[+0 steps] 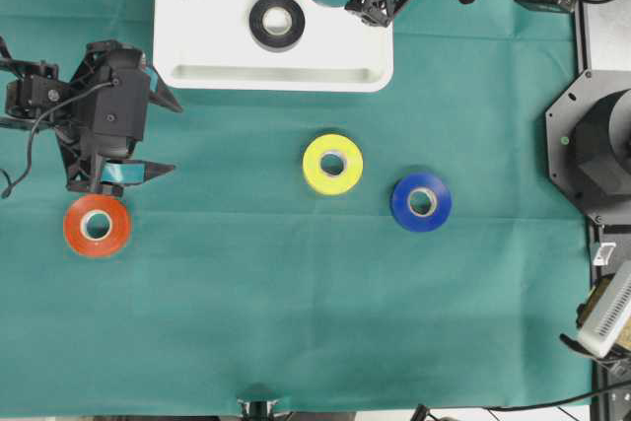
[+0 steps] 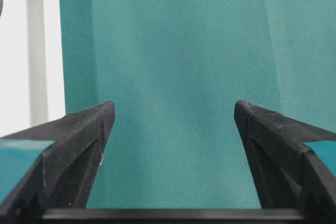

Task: Put the tape alternately from left to right into the white case.
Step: 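Lower the teal roll into the tray's upper right area, then open the right gripper and lift away from the teal roll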

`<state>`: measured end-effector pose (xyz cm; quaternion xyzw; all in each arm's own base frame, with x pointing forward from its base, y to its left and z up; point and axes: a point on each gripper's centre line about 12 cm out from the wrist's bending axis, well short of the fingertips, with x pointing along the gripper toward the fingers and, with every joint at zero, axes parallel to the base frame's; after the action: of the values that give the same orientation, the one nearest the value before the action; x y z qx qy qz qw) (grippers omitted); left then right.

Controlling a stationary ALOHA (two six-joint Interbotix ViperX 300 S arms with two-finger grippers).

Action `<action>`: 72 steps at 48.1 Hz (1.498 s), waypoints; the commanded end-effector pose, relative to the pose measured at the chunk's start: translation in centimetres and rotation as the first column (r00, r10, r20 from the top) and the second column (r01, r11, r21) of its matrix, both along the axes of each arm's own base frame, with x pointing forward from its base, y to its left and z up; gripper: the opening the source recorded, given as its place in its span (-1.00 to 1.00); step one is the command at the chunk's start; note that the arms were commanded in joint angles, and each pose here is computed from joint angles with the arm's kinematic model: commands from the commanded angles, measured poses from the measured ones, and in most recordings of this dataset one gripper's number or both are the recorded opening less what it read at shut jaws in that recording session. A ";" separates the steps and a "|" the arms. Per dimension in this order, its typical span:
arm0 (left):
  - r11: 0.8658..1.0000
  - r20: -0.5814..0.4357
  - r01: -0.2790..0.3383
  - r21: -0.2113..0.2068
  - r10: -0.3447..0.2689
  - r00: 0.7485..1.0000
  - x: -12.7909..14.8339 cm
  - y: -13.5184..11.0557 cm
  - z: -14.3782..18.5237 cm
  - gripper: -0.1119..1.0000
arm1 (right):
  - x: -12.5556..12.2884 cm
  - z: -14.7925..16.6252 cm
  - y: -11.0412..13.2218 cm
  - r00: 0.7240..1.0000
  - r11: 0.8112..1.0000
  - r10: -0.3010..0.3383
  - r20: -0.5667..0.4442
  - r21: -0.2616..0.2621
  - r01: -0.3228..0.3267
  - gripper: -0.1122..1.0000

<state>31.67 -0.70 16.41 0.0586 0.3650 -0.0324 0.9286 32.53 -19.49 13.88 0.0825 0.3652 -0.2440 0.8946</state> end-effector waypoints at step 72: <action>1.000 0.043 0.001 -0.003 -0.001 0.999 0.7 -0.1 1.2 0.91 | -0.9 2.6 8.5 0.978 0.979 0.202 0.056 -0.025 -0.200 0.70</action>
<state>31.71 -0.70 16.46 0.0578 0.3643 -0.0322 0.9289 31.61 -12.42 15.15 0.0533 0.3626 -0.1710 0.9146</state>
